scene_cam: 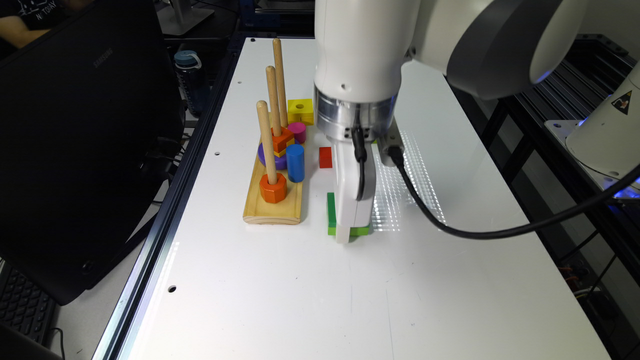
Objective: Pick up green block.
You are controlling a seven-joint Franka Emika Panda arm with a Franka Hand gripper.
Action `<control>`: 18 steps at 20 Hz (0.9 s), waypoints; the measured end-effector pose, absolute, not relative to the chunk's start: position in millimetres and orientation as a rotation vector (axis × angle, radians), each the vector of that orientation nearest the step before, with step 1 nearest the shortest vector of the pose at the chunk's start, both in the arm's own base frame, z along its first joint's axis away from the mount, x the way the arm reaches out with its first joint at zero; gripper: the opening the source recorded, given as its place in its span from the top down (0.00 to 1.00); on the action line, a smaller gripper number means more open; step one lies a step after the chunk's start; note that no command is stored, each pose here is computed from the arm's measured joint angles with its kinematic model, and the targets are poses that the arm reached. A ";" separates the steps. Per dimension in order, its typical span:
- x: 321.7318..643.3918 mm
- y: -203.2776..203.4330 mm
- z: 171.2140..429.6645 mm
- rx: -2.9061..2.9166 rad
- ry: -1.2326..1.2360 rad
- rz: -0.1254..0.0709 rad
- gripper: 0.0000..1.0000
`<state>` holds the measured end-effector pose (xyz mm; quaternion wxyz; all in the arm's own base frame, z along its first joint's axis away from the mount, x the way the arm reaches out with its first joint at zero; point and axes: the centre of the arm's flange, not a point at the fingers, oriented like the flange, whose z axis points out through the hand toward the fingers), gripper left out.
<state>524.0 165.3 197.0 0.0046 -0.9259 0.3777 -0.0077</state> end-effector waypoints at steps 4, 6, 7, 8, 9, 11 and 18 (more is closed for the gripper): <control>524.1 168.8 221.2 -2.904 1.194 -0.045 1.00; 524.1 169.7 239.1 -2.908 1.195 -0.048 1.00; 523.3 169.3 247.1 -2.909 1.196 -0.043 1.00; 522.0 168.2 251.6 -2.909 1.197 -0.038 1.00; 521.3 167.1 252.1 -2.908 1.196 -0.033 1.00; 520.4 164.4 250.3 -2.905 1.199 -0.020 1.00; 521.4 160.0 269.6 -2.905 1.182 -0.027 1.00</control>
